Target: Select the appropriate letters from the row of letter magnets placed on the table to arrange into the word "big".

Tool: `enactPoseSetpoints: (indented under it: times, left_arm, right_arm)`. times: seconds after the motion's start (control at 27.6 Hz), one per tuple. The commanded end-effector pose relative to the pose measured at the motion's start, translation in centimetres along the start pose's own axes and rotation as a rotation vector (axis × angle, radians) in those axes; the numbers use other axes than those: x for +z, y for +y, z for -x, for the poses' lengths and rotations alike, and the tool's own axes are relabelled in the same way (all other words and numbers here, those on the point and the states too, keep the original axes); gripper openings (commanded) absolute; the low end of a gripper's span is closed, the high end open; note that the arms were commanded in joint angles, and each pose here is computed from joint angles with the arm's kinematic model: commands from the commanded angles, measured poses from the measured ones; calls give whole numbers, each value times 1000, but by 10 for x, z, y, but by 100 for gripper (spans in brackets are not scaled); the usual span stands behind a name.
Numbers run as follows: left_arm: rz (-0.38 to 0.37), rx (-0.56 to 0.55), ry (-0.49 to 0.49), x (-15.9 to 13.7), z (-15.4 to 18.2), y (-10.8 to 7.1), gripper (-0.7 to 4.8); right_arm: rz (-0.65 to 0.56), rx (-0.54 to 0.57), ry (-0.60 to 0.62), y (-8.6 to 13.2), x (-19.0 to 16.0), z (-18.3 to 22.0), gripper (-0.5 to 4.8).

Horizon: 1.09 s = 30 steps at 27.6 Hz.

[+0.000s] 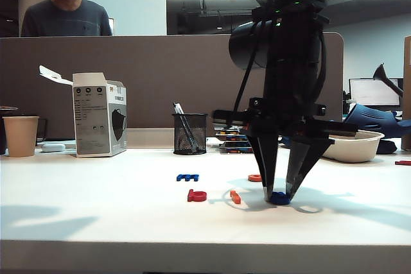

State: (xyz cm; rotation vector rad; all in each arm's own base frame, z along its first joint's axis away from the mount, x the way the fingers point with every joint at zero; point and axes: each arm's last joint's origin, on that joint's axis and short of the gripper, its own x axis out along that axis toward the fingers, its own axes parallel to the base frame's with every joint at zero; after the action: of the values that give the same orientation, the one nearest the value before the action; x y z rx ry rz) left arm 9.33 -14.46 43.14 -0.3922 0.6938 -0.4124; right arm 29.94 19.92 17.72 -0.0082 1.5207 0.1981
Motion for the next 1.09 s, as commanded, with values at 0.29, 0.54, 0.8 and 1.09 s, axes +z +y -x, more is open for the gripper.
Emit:
enactPoseSetpoints:
  times: [0.29, 0.54, 0.8, 1.09]
  left_arm:
    - [8, -10, -14, 2, 1, -1, -4]
    - [8, -10, -14, 2, 1, -1, -4]
    - [8, -10, -14, 2, 1, -1, -4]
    - [8, -10, -14, 2, 1, -1, -4]
  right_arm:
    - [-2, 9, -24, 2, 2, 1, 214]
    - [-1, 11, -20, 1, 1, 4, 214]
    - [3, 43, -88, 2, -1, 24, 214]
    - [78, 85, -199, 3, -2, 59, 211]
